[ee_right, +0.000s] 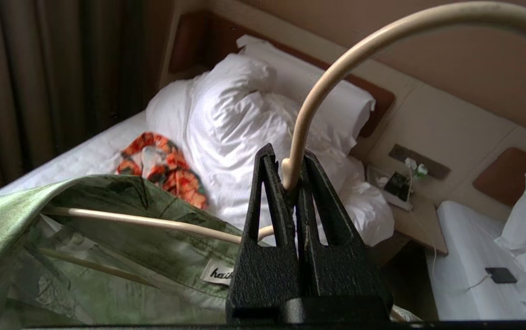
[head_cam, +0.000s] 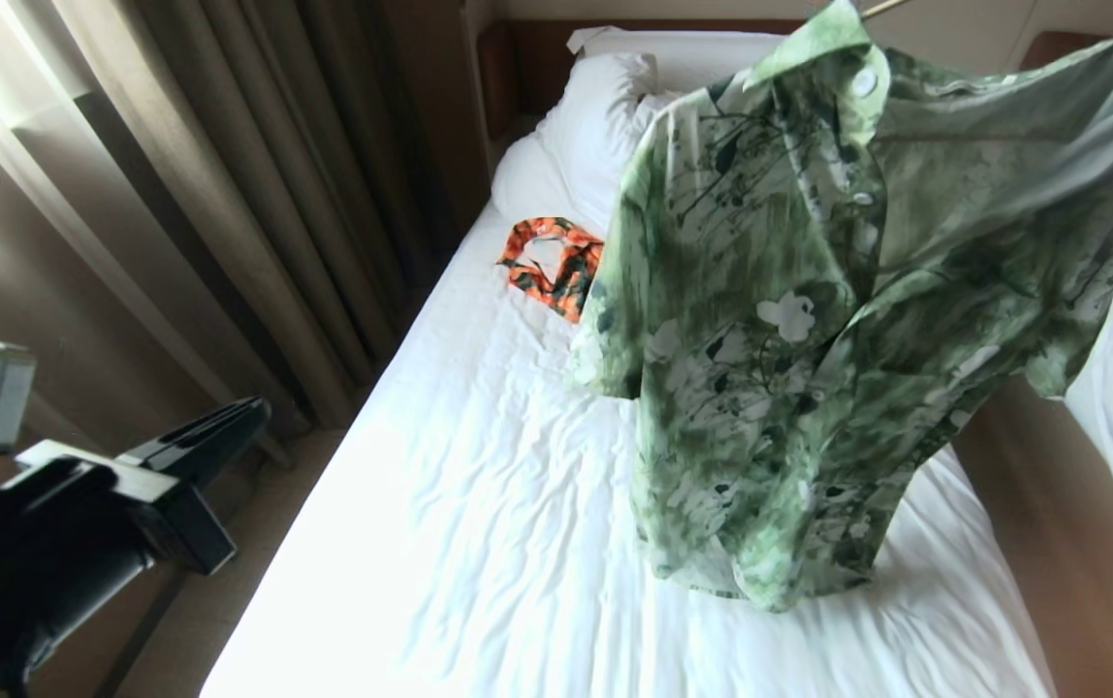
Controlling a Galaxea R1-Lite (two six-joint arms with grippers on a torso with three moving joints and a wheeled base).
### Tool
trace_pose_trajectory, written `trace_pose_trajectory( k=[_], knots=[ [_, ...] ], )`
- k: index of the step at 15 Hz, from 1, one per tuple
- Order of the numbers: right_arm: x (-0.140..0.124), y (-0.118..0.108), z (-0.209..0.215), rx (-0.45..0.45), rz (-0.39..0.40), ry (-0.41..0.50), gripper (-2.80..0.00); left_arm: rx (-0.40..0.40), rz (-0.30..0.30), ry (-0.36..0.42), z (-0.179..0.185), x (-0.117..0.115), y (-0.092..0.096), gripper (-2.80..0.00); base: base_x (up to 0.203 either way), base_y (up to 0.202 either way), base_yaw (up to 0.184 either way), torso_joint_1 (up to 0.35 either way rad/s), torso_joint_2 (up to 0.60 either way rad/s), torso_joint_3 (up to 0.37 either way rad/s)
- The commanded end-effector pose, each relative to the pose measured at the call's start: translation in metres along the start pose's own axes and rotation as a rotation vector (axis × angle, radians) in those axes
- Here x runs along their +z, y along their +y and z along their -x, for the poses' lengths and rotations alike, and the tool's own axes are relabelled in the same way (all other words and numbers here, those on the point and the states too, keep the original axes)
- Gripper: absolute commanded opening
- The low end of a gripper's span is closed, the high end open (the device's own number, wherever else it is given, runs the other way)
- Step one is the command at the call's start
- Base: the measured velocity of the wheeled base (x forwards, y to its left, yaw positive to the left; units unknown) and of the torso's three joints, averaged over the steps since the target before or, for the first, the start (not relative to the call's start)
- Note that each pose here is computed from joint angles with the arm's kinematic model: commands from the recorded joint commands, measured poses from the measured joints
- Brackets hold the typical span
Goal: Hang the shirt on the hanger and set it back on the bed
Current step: Take the clothes hanger out of the clothes
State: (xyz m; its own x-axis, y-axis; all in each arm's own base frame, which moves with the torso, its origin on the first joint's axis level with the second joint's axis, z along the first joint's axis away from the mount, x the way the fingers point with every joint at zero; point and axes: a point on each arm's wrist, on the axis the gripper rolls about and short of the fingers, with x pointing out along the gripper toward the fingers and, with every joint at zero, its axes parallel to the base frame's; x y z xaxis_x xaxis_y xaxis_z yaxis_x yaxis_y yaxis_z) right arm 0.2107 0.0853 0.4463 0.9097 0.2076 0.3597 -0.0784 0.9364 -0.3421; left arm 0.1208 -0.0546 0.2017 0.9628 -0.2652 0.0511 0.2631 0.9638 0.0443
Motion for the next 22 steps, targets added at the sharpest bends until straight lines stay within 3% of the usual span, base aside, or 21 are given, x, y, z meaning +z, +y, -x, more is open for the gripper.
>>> trace_pose_trajectory(
  k=[1, 3, 6, 12, 22],
  knots=[
    [0.002, 0.002, -0.013, -0.018, -0.007, -0.033, -2.80, 0.039, 0.013, -0.068, 0.026, 0.005, 0.008, -2.80, 0.000, 0.000, 0.000, 0.000, 0.00, 0.000],
    [0.005, 0.003, -0.013, -0.014, -0.015, -0.047, -2.80, 0.042, 0.020, -0.056, 0.047, 0.001, 0.012, -2.80, 0.000, 0.000, 0.000, 0.000, 0.00, 0.000],
    [0.001, 0.006, -0.021, -0.019, -0.056, -0.057, -2.80, 0.049, 0.139, -0.032, 0.065, -0.005, 0.015, -2.80, 0.000, 0.000, 0.000, 0.000, 0.00, 0.000],
    [-0.001, 0.011, -0.047, -0.080, -0.078, -0.115, -2.80, 0.108, 0.145, -0.068, 0.076, -0.009, 0.020, -2.80, 0.000, 0.000, 0.000, 0.000, 0.00, 0.000],
    [0.003, 0.009, -0.045, -0.084, -0.078, -0.123, -2.80, 0.104, 0.149, -0.117, 0.089, -0.011, 0.021, -2.80, 0.000, 0.000, 0.000, 0.000, 0.00, 0.000]
  ],
)
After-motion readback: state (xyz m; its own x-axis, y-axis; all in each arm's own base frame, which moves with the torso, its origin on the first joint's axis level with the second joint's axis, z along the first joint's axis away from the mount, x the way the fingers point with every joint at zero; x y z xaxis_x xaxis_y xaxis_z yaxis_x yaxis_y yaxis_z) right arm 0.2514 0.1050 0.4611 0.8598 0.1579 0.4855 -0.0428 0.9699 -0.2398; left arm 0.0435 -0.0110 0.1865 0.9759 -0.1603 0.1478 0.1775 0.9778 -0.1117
